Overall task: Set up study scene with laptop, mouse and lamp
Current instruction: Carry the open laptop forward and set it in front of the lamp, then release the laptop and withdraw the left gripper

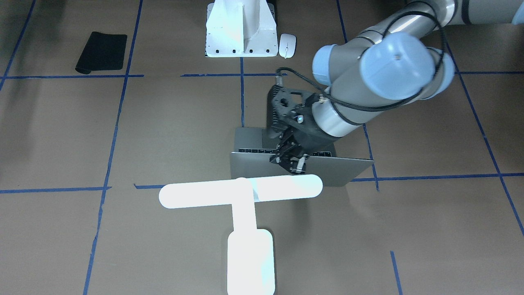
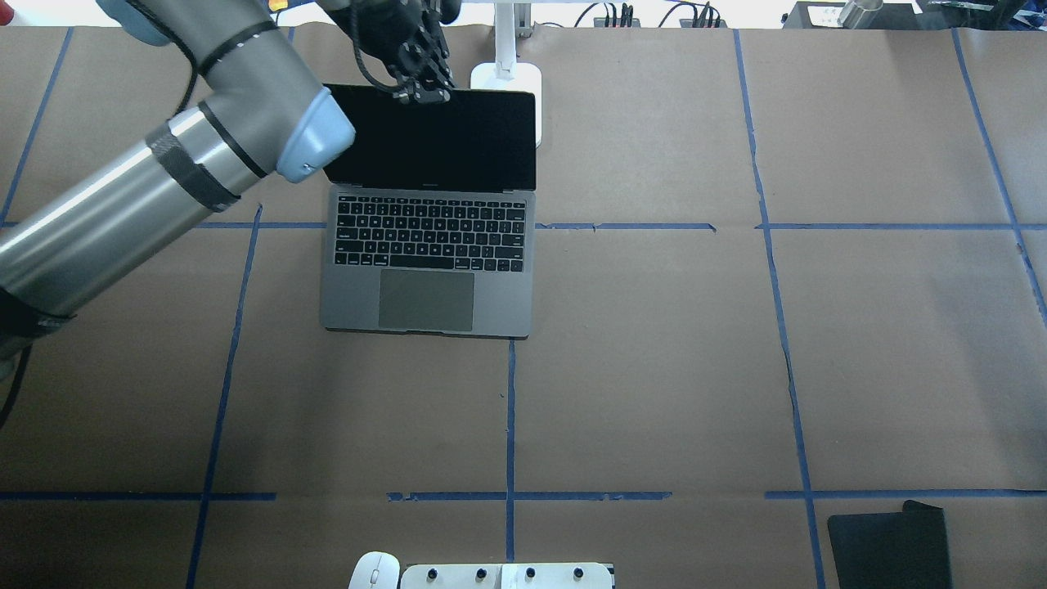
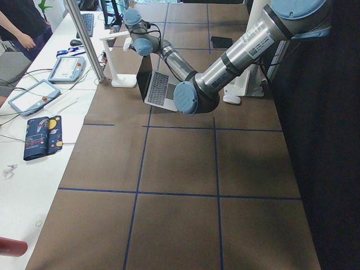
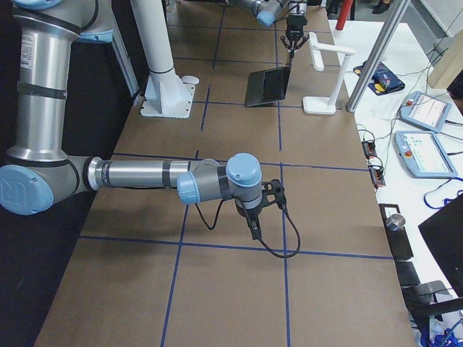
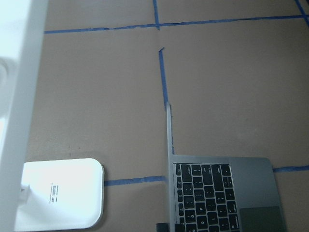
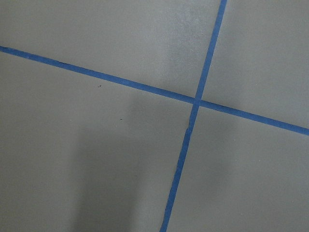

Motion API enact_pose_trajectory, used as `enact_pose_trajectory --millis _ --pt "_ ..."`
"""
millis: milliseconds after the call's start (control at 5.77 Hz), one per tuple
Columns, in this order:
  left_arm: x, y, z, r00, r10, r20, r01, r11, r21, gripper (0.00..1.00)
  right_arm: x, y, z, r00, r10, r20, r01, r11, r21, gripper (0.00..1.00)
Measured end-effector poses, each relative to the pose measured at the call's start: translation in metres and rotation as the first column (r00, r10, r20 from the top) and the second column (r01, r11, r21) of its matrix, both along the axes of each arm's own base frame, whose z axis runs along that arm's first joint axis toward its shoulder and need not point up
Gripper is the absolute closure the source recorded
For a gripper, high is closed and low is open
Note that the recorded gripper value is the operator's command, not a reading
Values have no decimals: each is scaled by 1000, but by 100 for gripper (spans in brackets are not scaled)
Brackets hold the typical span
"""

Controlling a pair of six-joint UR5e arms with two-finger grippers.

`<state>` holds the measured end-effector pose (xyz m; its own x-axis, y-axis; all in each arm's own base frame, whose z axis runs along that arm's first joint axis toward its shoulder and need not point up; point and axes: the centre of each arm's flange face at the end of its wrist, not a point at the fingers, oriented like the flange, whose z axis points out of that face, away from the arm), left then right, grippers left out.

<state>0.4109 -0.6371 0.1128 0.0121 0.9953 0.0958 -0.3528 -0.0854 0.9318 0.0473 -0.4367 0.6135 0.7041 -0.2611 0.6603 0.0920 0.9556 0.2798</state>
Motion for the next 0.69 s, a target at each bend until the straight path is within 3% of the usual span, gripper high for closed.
enact_pose_trajectory --millis 173,347,520,694 --pt "12 0 1 1000 -13 18 13 1000 2 68 0 0 -1 1000 0 0 0 1000 3 0" --pt "10 7 12 1000 -19 22 19 1000 7 67 0 0 -3 1000 0 0 0 1000 5 0" --pt "-5 25 35 1000 -23 19 23 1000 19 44 0 0 -4 1000 0 0 0 1000 7 0" --pt "-25 42 50 999 -32 9 32 999 35 33 0 0 -4 1000 1 0 -1 1000 7 0"
